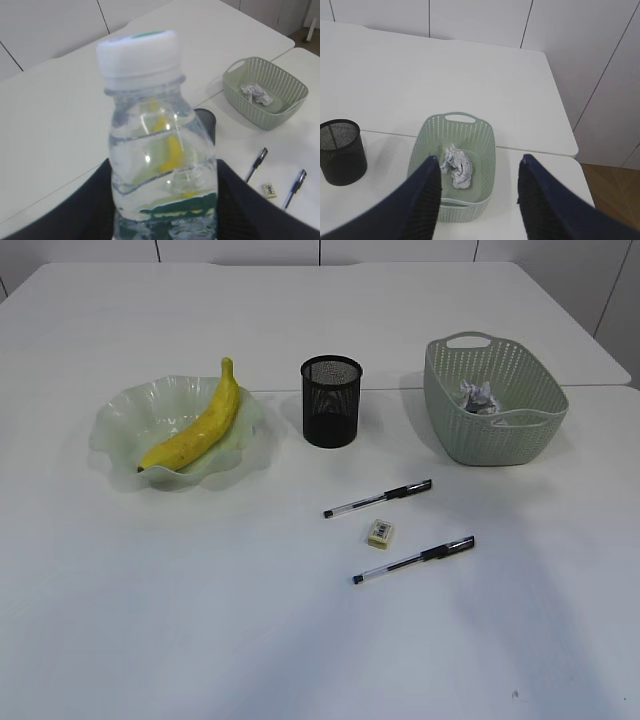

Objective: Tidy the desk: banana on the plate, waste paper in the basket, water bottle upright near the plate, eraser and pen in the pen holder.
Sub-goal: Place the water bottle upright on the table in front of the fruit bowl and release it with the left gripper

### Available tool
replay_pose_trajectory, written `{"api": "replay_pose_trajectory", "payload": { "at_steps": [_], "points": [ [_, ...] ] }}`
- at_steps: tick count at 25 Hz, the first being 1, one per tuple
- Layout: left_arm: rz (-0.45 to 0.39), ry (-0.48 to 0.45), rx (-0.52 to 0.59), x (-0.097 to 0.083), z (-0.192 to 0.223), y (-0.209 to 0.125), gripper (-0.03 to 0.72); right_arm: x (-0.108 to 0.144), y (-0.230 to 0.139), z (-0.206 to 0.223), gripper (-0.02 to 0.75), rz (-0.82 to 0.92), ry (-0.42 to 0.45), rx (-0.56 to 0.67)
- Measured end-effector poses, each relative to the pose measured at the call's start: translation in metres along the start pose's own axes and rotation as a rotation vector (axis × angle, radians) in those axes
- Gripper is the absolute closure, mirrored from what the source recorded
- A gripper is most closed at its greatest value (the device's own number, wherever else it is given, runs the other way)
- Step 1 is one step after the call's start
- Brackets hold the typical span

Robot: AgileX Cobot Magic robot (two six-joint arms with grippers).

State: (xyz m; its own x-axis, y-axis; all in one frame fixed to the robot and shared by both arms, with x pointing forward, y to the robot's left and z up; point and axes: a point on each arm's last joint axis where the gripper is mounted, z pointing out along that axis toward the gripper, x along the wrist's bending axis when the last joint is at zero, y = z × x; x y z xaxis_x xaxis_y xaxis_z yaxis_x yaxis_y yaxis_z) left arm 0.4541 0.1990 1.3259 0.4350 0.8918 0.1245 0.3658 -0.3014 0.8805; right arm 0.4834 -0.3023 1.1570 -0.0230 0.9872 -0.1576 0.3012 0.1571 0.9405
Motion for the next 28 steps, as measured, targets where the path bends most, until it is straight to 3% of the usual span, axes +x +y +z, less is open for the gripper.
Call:
{"api": "replay_pose_trajectory", "payload": {
  "at_steps": [7,19,28],
  "points": [
    [-0.003,0.065,-0.107,0.009,-0.051,-0.001,0.323,0.0,0.0,0.0,0.363,0.0,0.0,0.0],
    [-0.055,0.086,-0.276,0.014,-0.124,-0.011,0.323,0.0,0.0,0.0,0.363,0.0,0.0,0.0],
    [-0.038,0.135,-0.378,0.016,-0.16,-0.04,0.323,0.0,0.001,0.0,0.363,0.0,-0.001,-0.01]
  ]
}}
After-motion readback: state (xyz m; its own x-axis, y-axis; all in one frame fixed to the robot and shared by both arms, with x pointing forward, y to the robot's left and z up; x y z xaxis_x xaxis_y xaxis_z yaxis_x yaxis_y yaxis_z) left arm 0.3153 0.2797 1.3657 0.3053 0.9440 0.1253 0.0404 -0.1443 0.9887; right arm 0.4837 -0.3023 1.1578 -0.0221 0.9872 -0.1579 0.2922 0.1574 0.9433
